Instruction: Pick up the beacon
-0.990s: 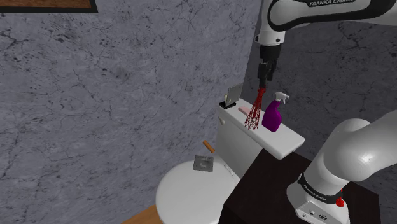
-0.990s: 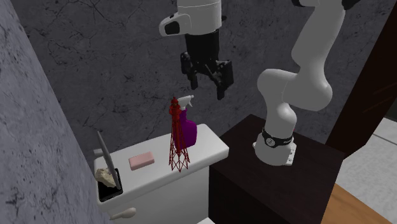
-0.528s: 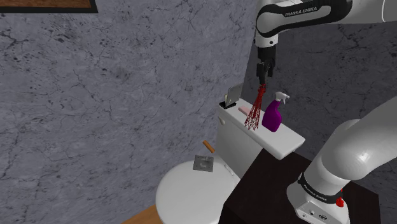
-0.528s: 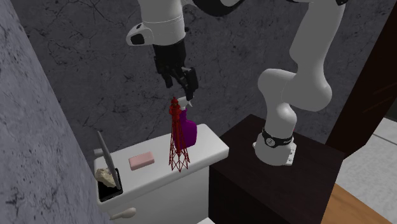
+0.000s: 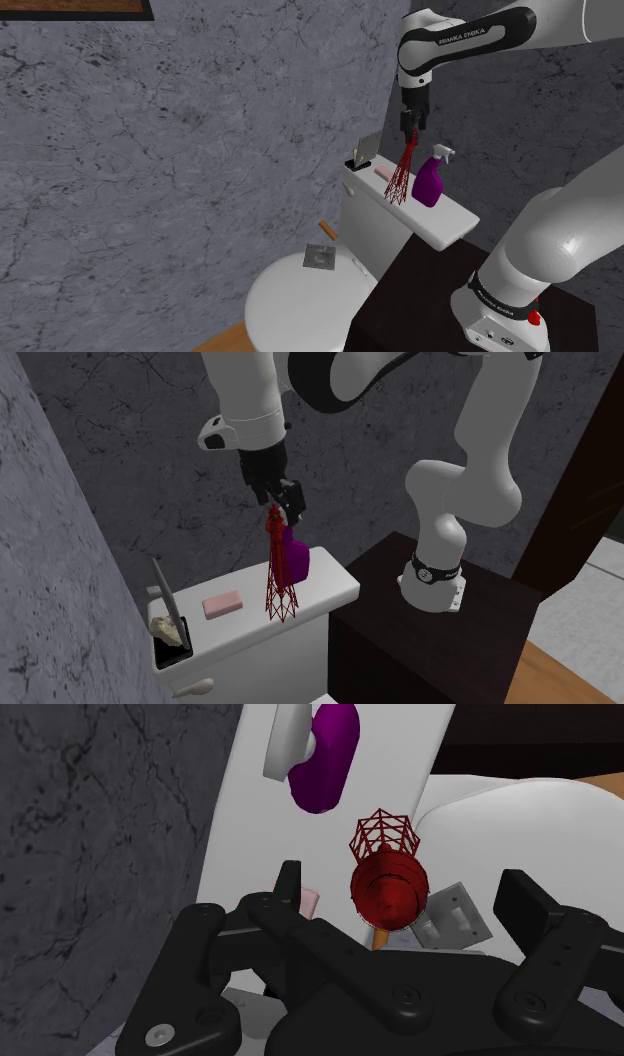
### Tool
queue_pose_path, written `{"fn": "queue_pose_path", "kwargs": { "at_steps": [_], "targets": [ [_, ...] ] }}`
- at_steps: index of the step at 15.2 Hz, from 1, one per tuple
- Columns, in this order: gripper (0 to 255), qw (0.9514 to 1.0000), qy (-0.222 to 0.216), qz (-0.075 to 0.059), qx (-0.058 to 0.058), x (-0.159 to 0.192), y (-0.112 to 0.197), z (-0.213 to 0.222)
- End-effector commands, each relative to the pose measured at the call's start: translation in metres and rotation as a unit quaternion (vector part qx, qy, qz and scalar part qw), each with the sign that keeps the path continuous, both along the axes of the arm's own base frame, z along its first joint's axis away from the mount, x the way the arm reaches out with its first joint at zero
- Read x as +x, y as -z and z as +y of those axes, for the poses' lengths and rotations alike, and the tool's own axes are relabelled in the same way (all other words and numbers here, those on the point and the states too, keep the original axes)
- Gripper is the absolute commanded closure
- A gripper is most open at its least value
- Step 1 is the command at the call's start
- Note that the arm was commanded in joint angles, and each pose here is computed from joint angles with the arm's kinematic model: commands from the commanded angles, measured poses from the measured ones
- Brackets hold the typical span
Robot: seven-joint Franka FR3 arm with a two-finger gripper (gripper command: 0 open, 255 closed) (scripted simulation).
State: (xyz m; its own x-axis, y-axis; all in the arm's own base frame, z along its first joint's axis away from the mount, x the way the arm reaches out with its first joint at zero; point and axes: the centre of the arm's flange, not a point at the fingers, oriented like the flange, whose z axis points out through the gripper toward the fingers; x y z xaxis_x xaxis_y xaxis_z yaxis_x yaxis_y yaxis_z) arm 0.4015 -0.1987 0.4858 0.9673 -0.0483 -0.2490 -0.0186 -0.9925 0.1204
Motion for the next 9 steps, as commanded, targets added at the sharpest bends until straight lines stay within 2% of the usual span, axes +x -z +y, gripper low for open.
{"fn": "queue_pose_path", "kwargs": {
  "at_steps": [1, 2, 3, 9],
  "targets": [
    [0, 1.0, 0.0, 0.0, 0.0, -0.0001, 0.0044, -0.0006],
    [0, 1.0, 0.0, 0.0, 0.0, 0.0, 0.0044, -0.0007],
    [255, 1.0, 0.0, 0.0, 0.0, -0.0001, 0.0043, -0.0006],
    [255, 1.0, 0.0, 0.0, 0.0, 0.0, 0.0042, -0.0004]
  ]
}}
